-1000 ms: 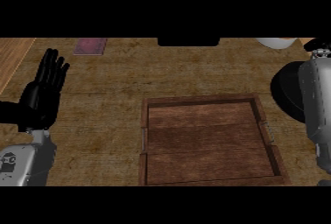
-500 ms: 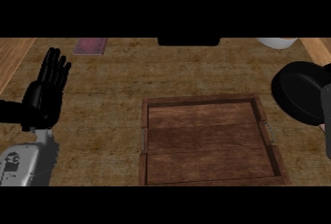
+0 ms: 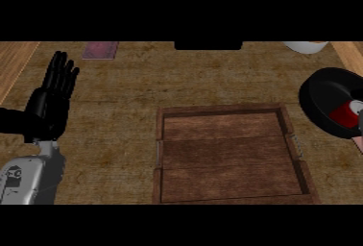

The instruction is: Pick the can from the tray and place it in the pot

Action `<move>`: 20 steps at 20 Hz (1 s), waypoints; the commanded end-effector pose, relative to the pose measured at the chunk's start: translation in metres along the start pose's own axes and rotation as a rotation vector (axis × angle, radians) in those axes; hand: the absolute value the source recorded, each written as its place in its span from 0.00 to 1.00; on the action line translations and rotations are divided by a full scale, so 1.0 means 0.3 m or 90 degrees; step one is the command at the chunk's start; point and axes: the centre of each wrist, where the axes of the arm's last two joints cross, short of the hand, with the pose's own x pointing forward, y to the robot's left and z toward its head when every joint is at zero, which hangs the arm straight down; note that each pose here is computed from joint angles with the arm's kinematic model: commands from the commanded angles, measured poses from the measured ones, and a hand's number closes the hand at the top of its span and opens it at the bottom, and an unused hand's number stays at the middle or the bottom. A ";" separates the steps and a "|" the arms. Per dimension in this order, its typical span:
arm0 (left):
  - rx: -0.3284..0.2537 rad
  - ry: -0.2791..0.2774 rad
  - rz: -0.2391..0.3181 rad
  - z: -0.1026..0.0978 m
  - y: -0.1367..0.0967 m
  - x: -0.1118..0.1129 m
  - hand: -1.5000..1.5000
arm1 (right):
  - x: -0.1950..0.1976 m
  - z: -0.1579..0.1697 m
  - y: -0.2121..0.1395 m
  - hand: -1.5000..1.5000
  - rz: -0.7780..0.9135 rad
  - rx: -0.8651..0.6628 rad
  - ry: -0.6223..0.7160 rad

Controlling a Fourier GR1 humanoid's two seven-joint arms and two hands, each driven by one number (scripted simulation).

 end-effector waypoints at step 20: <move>0.015 0.016 -0.002 -0.008 0.034 -0.049 0.50 | -0.068 0.048 -0.099 0.00 -0.445 -0.145 -0.040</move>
